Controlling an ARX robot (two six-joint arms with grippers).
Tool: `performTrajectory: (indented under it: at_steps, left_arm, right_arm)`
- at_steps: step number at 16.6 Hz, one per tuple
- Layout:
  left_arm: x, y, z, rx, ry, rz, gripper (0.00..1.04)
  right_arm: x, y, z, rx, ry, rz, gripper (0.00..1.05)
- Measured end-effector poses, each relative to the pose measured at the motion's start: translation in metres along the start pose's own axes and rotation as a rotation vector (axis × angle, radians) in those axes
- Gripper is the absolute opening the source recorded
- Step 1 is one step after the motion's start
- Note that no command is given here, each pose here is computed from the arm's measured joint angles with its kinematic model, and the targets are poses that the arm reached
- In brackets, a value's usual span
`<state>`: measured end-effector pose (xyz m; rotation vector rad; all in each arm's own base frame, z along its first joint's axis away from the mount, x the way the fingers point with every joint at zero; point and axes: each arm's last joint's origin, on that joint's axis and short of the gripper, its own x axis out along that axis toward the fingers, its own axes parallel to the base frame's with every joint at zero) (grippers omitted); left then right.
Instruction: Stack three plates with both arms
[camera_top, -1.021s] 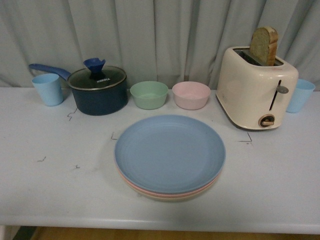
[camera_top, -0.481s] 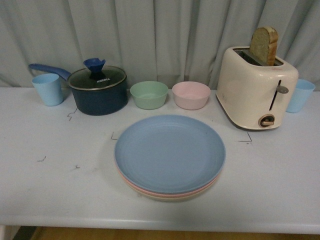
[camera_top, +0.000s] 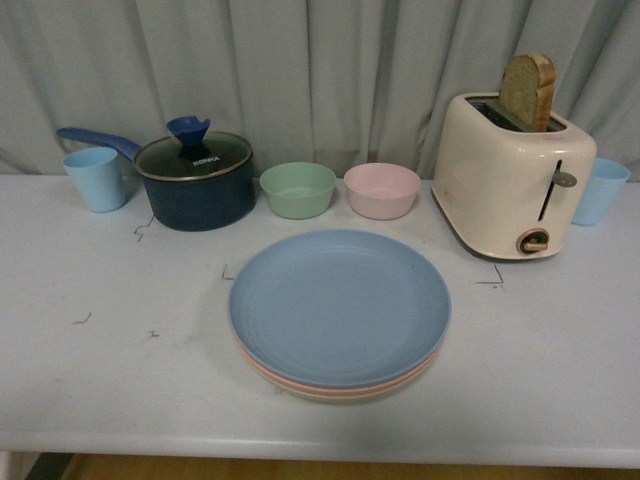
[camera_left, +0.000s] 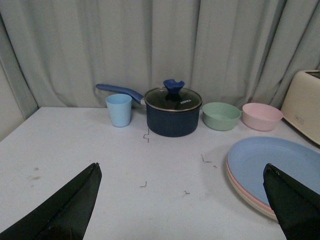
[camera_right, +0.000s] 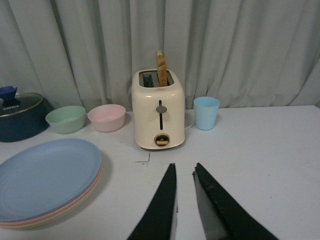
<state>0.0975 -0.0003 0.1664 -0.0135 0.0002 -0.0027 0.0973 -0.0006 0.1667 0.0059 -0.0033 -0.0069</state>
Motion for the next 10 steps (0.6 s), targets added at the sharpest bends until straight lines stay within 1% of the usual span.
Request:
performTrajectory:
  at_steps: [4, 5, 7, 8, 9, 10]
  left_arm:
    - [0.0, 0.0, 0.0, 0.0, 0.0, 0.0, 0.98]
    - [0.0, 0.0, 0.0, 0.0, 0.0, 0.0, 0.98]
    - [0.0, 0.0, 0.0, 0.0, 0.0, 0.0, 0.98]
    - [0.0, 0.0, 0.0, 0.0, 0.0, 0.0, 0.98]
    - [0.0, 0.0, 0.0, 0.0, 0.0, 0.0, 0.98]
    - [0.0, 0.0, 0.0, 0.0, 0.0, 0.0, 0.98]
  right_arm:
    - [0.0, 0.0, 0.0001, 0.0, -0.001, 0.0, 0.57]
    - [0.0, 0.0, 0.0001, 0.0, -0.001, 0.0, 0.68]
    - [0.0, 0.0, 0.0001, 0.0, -0.001, 0.0, 0.94]
    - [0.0, 0.0, 0.0001, 0.0, -0.001, 0.0, 1.0]
    - [0.0, 0.0, 0.0001, 0.0, -0.001, 0.0, 0.97]
    - [0.0, 0.0, 0.0001, 0.0, -0.001, 0.0, 0.98]
